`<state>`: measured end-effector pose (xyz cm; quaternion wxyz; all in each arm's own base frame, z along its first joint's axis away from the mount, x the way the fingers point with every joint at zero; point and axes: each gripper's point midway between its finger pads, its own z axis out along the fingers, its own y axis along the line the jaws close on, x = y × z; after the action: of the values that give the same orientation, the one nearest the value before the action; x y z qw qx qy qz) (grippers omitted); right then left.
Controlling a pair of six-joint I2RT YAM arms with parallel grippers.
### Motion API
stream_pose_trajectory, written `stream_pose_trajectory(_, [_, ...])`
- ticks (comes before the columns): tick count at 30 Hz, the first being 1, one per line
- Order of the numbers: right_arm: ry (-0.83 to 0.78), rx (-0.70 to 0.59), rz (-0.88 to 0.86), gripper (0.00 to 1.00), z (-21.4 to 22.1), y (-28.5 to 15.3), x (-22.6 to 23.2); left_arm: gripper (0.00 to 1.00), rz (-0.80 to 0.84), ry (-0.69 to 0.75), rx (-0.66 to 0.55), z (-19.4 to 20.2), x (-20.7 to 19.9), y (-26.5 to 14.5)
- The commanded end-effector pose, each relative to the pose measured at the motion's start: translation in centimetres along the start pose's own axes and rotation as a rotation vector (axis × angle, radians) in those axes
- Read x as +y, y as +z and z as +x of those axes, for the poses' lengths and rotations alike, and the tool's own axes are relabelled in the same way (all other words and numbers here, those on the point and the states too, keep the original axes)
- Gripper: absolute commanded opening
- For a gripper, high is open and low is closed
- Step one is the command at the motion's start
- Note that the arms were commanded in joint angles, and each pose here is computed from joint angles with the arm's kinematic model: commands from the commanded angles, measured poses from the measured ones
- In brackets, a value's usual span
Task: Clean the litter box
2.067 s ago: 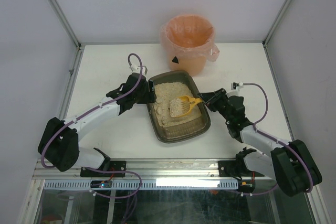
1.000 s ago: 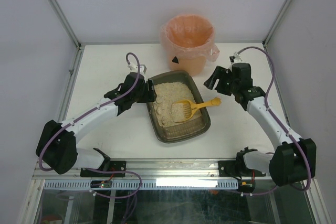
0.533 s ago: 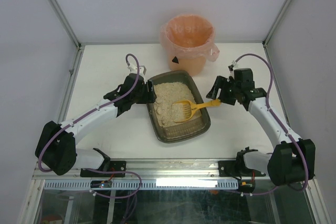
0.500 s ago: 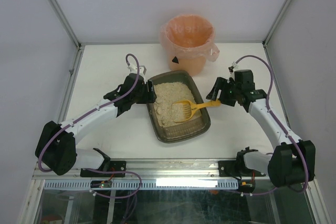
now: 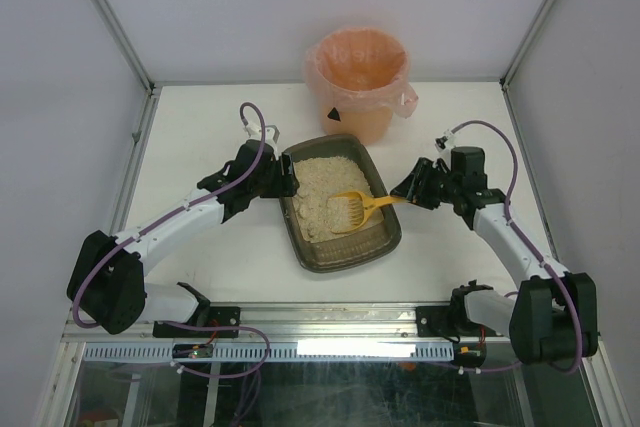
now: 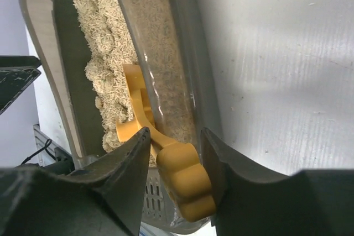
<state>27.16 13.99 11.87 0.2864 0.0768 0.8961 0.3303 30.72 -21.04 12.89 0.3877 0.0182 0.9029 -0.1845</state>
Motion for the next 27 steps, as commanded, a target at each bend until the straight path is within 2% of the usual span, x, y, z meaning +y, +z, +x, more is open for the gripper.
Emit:
stream_pose_trajectory(1, [-0.033,-0.085,-0.132,0.41,-2.0,-1.0,2.9,0.60,0.042,-0.025,-0.059,-1.9,-0.9,-0.4])
stream_pose_trajectory(9, [-0.057,-0.113,-0.215,0.17,-2.5,-2.5,5.0,0.60,0.044,-0.027,-0.060,-2.0,-1.0,-0.4])
stream_pose_trajectory(15, [-0.102,-0.167,-0.253,0.00,-4.7,-3.7,7.1,0.59,0.048,-0.028,-0.056,-1.9,-1.0,-0.4])
stream_pose_trajectory(20, [-0.190,-0.198,-0.177,0.00,-6.6,-4.2,9.0,0.58,0.044,-0.032,-0.064,-1.9,-0.8,-0.7])
stream_pose_trajectory(24, [-0.259,-0.185,-0.144,0.00,-6.8,-3.7,11.3,0.57,0.039,-0.039,-0.062,-1.6,-0.5,-0.8])
stream_pose_trajectory(27, [-0.342,-0.178,-0.053,0.00,-6.7,-2.8,12.1,0.56,0.035,-0.042,-0.055,-1.2,-0.3,-0.8])
